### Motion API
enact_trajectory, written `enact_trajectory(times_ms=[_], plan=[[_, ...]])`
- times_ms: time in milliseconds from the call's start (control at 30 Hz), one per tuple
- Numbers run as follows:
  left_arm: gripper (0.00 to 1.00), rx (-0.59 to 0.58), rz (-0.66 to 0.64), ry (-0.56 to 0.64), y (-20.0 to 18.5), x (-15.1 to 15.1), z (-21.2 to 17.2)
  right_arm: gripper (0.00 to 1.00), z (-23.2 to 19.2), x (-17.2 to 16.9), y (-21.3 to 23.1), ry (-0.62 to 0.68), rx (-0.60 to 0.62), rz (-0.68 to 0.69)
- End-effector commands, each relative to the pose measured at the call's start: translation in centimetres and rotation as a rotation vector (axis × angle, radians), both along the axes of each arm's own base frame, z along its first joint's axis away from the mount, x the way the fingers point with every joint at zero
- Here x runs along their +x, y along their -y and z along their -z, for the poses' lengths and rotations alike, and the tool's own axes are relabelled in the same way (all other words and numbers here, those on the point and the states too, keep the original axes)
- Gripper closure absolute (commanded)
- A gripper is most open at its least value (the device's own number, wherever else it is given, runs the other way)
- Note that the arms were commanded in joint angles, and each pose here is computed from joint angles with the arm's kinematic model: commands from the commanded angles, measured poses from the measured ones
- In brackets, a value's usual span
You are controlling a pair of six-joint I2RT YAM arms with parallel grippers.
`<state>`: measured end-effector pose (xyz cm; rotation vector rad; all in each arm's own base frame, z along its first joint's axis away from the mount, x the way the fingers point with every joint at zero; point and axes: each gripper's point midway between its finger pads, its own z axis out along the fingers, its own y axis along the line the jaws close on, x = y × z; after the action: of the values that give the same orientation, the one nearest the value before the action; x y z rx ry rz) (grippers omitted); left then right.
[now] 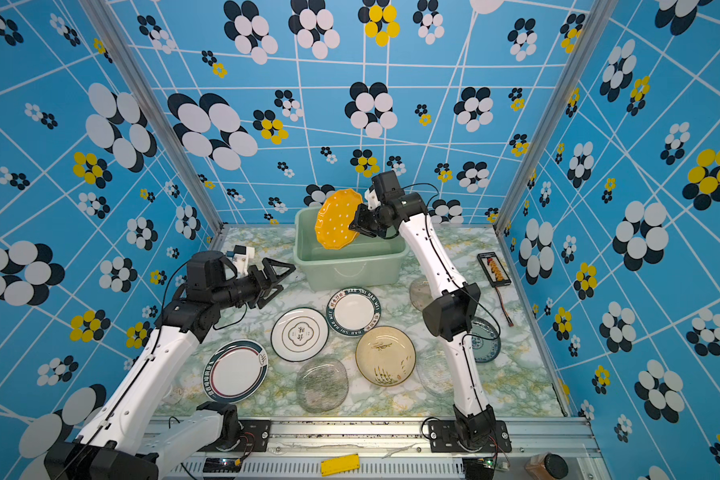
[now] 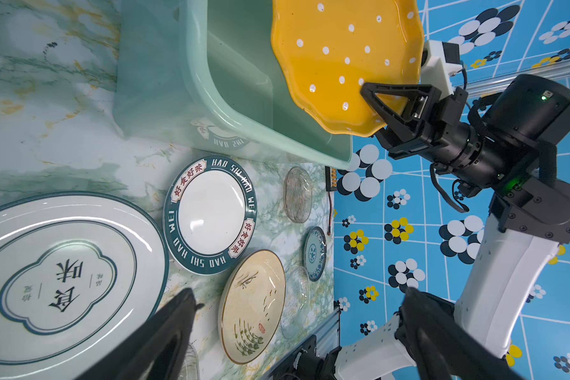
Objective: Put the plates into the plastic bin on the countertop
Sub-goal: 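Lift the yellow dotted plate with the right gripper toward the green bin, then lower the yellow plate into the green bin with the right gripper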
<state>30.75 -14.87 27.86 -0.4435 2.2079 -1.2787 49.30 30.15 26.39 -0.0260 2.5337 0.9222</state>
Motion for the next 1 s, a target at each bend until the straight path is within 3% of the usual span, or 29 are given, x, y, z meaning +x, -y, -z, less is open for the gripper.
enact_trajectory(times_ms=[0,500,967], plan=[[0.01,0.051,-0.014,0.024,0.1,0.5,-0.7,1.0,-4.8,0.6,-1.3,0.199,0.06,-0.094],[0.01,0.117,0.004,-0.057,0.4,-1.6,1.3,1.0,0.6,3.2,-4.1,0.191,0.092,-0.156],[0.01,0.133,0.002,-0.053,0.3,-1.3,1.2,1.0,5.7,3.2,-6.0,0.133,0.067,-0.217]])
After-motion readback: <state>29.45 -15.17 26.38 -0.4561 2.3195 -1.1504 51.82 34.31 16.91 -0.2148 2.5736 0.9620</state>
